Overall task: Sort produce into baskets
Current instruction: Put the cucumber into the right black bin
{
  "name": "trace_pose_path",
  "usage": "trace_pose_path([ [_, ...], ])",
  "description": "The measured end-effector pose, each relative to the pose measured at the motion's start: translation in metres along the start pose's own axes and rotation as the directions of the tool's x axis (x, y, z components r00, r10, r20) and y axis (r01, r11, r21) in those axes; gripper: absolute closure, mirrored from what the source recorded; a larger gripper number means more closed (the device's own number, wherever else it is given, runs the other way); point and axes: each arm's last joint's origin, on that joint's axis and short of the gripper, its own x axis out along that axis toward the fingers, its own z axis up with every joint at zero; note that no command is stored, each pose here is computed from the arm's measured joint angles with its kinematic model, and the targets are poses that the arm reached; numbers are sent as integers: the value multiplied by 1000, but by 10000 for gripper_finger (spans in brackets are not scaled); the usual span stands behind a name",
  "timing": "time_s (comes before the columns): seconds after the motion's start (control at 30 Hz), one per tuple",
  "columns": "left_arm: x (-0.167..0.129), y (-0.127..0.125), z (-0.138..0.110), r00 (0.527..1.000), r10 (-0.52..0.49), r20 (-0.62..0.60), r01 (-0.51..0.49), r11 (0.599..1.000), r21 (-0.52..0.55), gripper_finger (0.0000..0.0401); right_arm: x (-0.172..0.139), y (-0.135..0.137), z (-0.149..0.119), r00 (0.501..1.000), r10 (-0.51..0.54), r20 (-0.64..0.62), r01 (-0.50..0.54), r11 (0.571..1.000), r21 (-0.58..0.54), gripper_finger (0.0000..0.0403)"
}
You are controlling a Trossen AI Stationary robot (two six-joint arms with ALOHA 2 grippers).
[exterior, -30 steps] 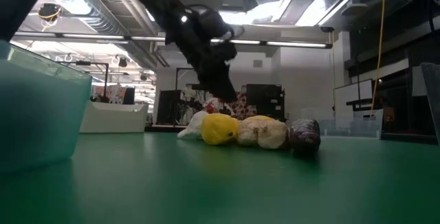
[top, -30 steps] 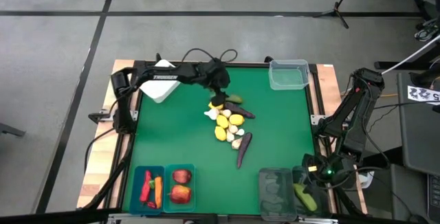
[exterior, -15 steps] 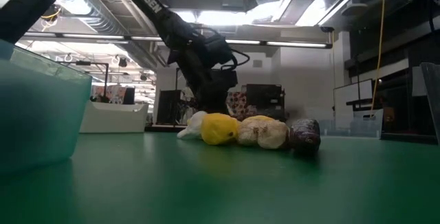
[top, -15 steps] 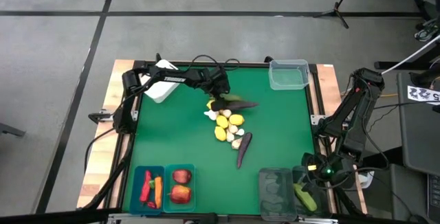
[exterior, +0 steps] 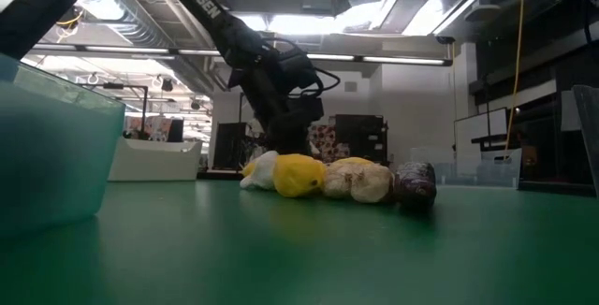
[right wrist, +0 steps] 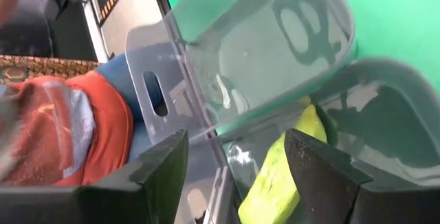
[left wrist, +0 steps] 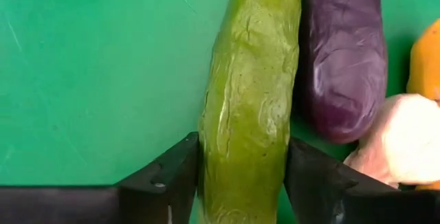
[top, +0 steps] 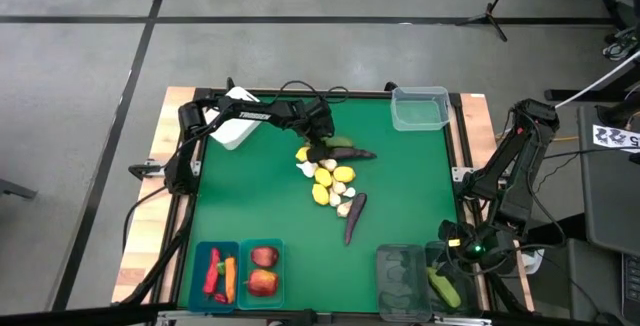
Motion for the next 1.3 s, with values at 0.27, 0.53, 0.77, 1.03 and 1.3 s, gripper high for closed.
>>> trace_pose_path([
  [0.27,-7,1,11,996,20,82,-14,997,-76,245,-1,-6,7,972,-44,230,62,995,-73,160],
  [0.53,-57,-2,38,969,54,242,-26,993,-114,242,-9,-21,20,784,-114,610,284,940,-189,160],
  [0.77,-117,-35,63,883,-6,469,48,996,-77,235,-20,-23,36,393,-13,919,455,872,-182,160],
  [1.03,-151,-101,82,745,-158,648,106,987,119,233,-24,-22,73,185,-147,972,561,828,18,159],
  [1.3,-157,-148,85,666,-245,704,107,966,234,233,-43,22,109,210,-209,955,698,716,3,144],
])
